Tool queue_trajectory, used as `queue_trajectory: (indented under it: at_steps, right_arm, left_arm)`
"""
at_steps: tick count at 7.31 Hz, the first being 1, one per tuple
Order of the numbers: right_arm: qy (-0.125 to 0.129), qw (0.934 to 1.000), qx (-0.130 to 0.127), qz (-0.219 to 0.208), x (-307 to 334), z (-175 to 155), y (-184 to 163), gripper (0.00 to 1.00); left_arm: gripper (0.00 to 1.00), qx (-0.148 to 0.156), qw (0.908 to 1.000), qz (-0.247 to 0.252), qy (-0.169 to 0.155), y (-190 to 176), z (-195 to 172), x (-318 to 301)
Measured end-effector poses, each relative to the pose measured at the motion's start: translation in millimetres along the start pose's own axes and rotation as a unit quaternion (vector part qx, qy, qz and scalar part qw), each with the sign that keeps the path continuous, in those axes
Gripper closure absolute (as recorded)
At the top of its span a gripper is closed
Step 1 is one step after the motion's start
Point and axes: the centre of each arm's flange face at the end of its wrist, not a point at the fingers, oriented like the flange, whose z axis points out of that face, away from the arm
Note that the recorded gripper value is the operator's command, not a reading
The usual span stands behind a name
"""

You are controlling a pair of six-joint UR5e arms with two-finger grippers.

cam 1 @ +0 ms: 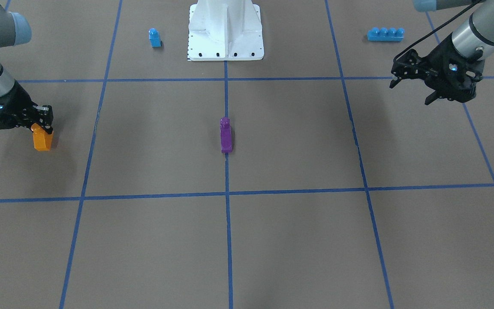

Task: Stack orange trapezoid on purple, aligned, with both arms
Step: 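Grasp the orange trapezoid with the right gripper and lift it, then carry the orange trapezoid with the right gripper over the purple trapezoid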

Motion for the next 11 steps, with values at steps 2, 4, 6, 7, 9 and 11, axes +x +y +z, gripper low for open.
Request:
queue_trajectory:
  at_steps: [2, 4, 6, 7, 9, 11]
  right_arm:
    - [-0.015, 0.9998, 0.002, -0.011, -75.4, -18.7, -29.1, 1.00]
    - [-0.022, 0.9997, -0.011, -0.004, -157.7, -37.7, -38.4, 1.00]
    - [-0.024, 0.9993, -0.021, 0.019, -277.3, -53.2, -27.7, 1.00]
    - [-0.023, 0.9992, -0.025, 0.021, -334.4, -58.7, -9.5, 1.00]
    - [-0.025, 0.9992, -0.024, 0.021, -416.2, -58.5, 19.7, 1.00]
    - [-0.020, 0.9994, -0.016, 0.021, -459.0, -49.8, 26.8, 1.00]
  left_arm:
    - [0.00, -0.003, 0.9997, -0.022, -0.009, 28.8, -0.3, -26.0]
    - [0.00, 0.019, 0.9971, -0.069, -0.026, 52.6, -24.7, -69.2]
    - [0.00, 0.033, 0.9931, -0.107, -0.033, 64.7, -38.0, -88.0]
    - [0.00, 0.044, 0.9901, -0.128, -0.038, 63.9, -41.4, -87.8]
    - [0.00, 0.064, 0.9847, -0.155, -0.049, 61.3, -44.4, -86.8]
    - [0.00, 0.067, 0.9833, -0.161, -0.050, 61.0, -44.1, -86.9]
